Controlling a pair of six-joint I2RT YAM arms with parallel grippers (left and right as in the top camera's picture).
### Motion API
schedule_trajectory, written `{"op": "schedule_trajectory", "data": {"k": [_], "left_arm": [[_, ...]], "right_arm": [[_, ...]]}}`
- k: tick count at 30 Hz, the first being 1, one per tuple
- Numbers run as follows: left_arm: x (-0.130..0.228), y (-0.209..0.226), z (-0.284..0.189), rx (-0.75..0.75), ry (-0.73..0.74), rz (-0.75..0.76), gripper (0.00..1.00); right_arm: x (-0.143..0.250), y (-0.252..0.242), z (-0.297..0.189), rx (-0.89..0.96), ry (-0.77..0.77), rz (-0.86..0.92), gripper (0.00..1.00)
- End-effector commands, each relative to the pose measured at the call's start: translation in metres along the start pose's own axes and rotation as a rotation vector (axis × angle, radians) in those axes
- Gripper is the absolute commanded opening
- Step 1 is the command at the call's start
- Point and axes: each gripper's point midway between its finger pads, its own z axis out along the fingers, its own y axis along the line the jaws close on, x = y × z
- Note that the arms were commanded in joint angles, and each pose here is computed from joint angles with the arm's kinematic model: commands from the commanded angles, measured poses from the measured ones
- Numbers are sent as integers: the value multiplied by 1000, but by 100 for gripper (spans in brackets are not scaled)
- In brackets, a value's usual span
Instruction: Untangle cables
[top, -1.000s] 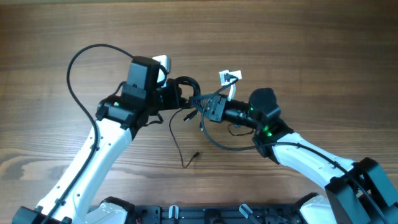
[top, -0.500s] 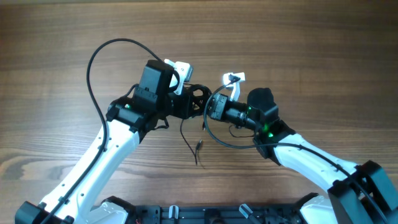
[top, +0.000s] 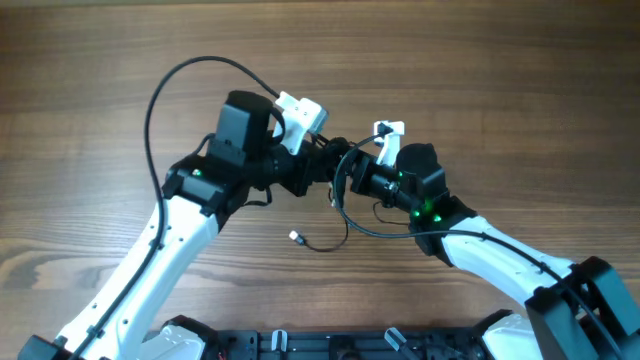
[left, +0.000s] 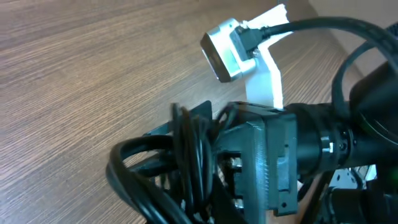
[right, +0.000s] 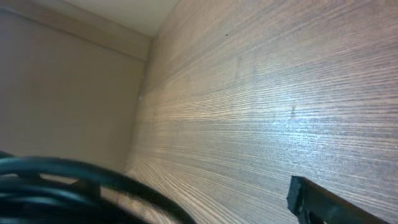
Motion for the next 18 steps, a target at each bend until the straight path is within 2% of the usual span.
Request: {"op": "schedule_trajectory", "data": {"k": [1, 3, 6, 8, 9, 11, 12, 13, 14, 18], "left_arm": [[-6, 17, -11, -13, -29, -58, 4], [-11, 44, -22, -79, -61, -127, 4], [-8, 80, -36, -204, -80, -229, 6], [-6, 82, -36, -207, -75, -238, 15], [-4, 81, -36, -207, -68, -248, 17], [1, 82, -35, -206, -61, -355, 20], [2, 82, -34, -205, -60, -422, 25], [4, 84, -32, -205, -55, -461, 36], [7, 86, -30, -207, -42, -485, 39], [21, 95, -16, -214, 16, -523, 40]], "right_arm": [[1, 23, -2, -75, 41, -42, 100], [-3, 10, -10, -23, 46, -9, 100], [-3, 28, -27, -136, 108, -174, 100], [-11, 27, -38, -146, 106, -197, 100], [-17, 20, -41, -122, 95, -178, 100], [-29, -1, -49, -59, 74, -120, 100], [-31, -8, -52, -40, 72, -100, 100], [-31, -10, -53, -41, 79, -92, 100], [-29, -9, -54, -49, 90, -91, 100], [-27, -11, -54, -42, 100, -80, 100]]}}
